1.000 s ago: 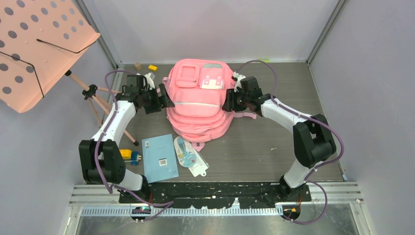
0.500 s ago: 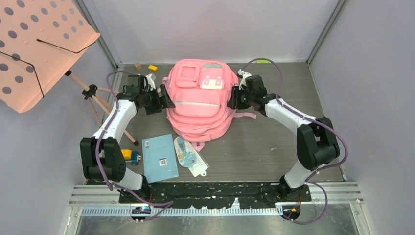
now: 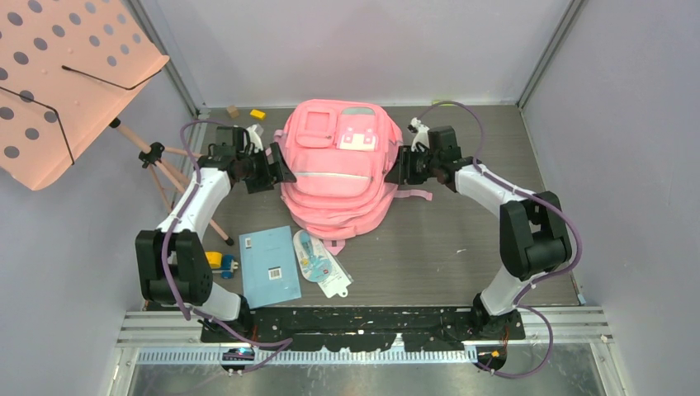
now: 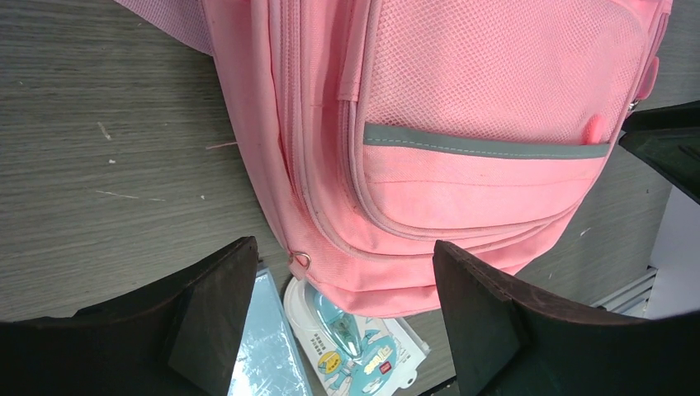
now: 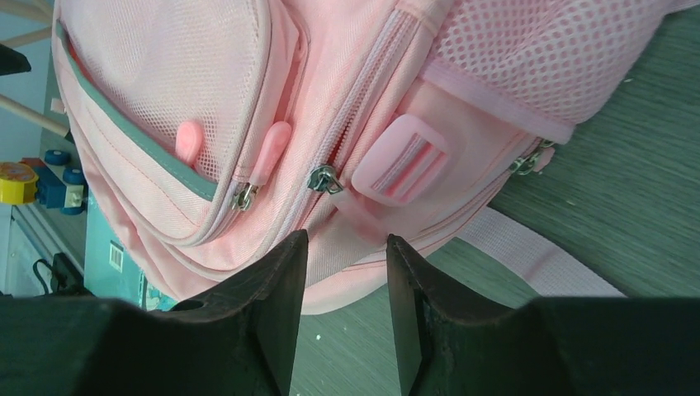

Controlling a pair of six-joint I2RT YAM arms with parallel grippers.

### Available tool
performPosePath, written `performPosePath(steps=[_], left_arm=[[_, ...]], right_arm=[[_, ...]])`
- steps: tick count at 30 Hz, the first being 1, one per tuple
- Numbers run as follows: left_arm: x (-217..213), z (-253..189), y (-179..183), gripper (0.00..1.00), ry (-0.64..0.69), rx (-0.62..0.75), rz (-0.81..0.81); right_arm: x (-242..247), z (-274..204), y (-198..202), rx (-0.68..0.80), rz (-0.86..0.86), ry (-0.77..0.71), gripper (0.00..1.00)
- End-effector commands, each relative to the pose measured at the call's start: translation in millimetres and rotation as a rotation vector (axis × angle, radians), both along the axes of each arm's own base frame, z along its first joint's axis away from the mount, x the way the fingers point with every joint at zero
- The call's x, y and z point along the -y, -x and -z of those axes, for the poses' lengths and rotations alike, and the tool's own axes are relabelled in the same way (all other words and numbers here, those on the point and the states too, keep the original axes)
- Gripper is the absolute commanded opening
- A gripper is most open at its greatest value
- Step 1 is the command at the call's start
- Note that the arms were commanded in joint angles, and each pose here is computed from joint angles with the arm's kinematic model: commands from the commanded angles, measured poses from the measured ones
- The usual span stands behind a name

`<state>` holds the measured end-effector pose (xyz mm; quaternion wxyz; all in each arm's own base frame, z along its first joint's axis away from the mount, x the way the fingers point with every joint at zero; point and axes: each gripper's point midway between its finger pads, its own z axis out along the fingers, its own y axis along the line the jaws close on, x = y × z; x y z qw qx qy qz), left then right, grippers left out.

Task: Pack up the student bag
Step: Unzip the student bag at the center of the board.

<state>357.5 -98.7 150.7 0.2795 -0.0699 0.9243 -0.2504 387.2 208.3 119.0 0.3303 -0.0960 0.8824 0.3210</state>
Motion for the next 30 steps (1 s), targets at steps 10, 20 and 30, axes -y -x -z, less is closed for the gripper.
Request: performPosePath(steps=[10,20,30], left_arm=[[3.9,4.7,-1.9,0.77,0.030,-0.018,0.013],[6.8,28.3,0.9,0.72,0.055,-0.102,-0.006],[12.4,42.3,1.6,0.47,0.097,-0.148,-0.021]], right_arm=[[-17.5,-8.7,-4.5,0.025,-0.068,-0.074,0.27],[-19.0,-15.4,5.3,0.032,-0.073,-0.110,0.05],[-15.3,-26.8,10.1,0.049,-0.020,-0.143,0.01]])
